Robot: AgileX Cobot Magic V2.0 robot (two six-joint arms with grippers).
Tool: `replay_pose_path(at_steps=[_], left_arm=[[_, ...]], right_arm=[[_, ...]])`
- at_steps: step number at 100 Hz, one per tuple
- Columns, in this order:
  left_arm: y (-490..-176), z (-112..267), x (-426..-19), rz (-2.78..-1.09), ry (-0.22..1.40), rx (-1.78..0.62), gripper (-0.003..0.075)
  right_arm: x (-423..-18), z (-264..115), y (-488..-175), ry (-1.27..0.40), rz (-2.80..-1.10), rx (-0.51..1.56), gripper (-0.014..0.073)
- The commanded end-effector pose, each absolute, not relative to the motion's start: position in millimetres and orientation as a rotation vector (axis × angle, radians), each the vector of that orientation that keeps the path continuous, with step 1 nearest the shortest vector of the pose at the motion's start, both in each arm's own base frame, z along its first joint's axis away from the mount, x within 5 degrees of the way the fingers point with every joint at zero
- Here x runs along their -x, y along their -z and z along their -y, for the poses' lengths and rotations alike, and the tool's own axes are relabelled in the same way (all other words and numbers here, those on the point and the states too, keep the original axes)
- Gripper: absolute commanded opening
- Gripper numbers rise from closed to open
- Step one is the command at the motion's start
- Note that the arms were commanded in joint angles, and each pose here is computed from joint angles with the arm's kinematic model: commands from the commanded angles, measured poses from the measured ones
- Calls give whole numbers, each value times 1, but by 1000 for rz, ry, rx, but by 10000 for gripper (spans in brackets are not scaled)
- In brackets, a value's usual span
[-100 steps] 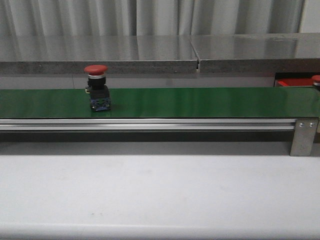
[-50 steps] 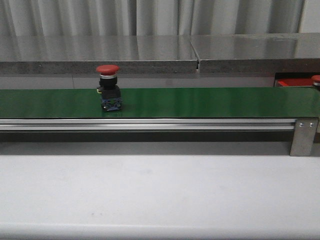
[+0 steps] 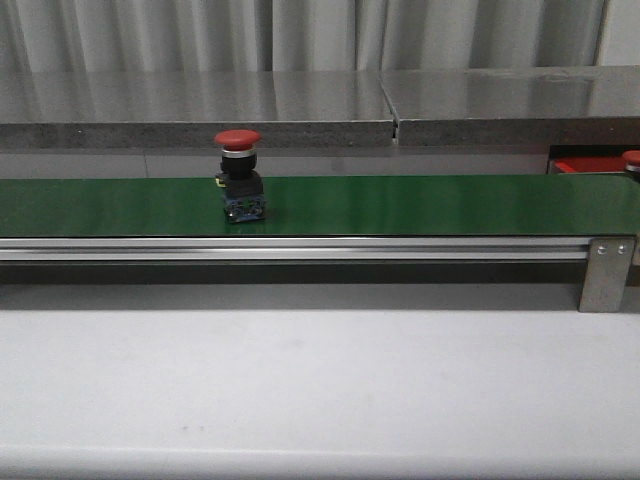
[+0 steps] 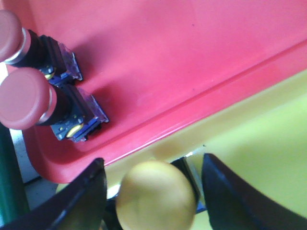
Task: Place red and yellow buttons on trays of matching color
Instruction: 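Carry the yellow button with the right gripper and release it in the yellow tray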
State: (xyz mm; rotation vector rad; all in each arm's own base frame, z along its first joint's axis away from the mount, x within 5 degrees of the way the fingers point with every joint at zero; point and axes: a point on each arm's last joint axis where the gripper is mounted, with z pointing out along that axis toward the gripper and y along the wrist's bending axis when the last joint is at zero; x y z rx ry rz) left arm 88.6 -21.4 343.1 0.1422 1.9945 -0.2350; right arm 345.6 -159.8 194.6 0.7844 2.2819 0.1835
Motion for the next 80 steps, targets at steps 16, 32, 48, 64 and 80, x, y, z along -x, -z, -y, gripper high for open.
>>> replay_pose_path(at_steps=[16, 32, 48, 64, 80], left_arm=[[-357, 22, -91, -1897, 254, -122, -20], [-357, 22, -91, -1899, 254, -122, -20], [-357, 22, -91, -1899, 254, -122, -20], [-357, 22, -91, -1899, 254, -122, -20], [-357, 22, -91, -1899, 254, -122, -20]], right_arm=[[-340, 158, -253, -124, -2123, -708, 449], [-328, 149, -282, -118, -2096, -618, 449], [-315, 133, -311, -144, -2074, -531, 449], [-305, 108, -336, -153, -2043, -409, 449], [-297, 78, -357, -177, -2012, -287, 449]])
